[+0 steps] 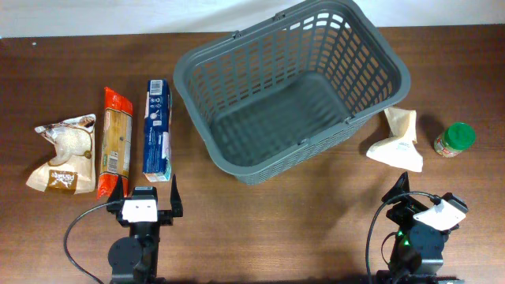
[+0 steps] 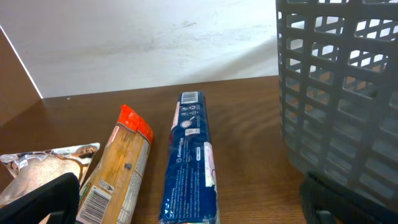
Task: Pack container
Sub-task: 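Move both grippers up to the sides of the grey basket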
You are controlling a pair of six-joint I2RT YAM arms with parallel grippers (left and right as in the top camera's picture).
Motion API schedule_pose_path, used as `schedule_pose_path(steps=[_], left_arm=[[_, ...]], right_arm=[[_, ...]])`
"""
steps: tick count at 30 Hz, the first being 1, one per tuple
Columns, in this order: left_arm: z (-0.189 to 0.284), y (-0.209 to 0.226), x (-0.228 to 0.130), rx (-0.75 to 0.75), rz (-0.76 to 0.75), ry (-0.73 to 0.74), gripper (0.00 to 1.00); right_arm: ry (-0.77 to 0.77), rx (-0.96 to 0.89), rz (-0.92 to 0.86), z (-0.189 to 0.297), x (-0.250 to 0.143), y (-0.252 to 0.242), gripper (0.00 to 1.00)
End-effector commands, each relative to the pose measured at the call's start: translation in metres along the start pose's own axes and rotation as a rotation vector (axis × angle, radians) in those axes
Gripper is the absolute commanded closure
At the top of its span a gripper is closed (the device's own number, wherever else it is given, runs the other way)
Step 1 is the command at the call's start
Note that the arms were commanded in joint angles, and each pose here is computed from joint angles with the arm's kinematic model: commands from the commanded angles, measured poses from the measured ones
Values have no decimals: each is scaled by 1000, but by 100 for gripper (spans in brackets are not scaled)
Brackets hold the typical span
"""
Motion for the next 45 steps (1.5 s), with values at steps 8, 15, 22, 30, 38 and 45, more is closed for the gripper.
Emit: schedule_pose_path(steps=[8, 15, 22, 30, 38, 45], left_arm=[[0, -2, -1, -15, -16, -4, 1], [0, -2, -1, -15, -16, -4, 1], [0, -2, -1, -15, -16, -4, 1], [0, -6, -1, -47, -16, -2, 1], [9, -39, 5, -300, 110, 28, 1], [32, -29, 68, -230, 185, 28, 1]], right_arm=[[-4, -11, -3, 0, -1, -2, 1], [-4, -11, -3, 0, -1, -2, 1], [-4, -11, -3, 0, -1, -2, 1], [-4, -11, -4, 0, -1, -2, 1], [4, 33, -5, 0, -2, 4, 1], [22, 267, 15, 10, 7, 35, 1]])
Point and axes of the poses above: each gripper's point midway between its finger pads, its own z axis back along the fingers, its own y axis along the line the jaws close on, x = y × z, the point moved 4 cm from there along z, back along the fingers, and after that the axes turned 6 degrees about z, right-handed, at the moved point
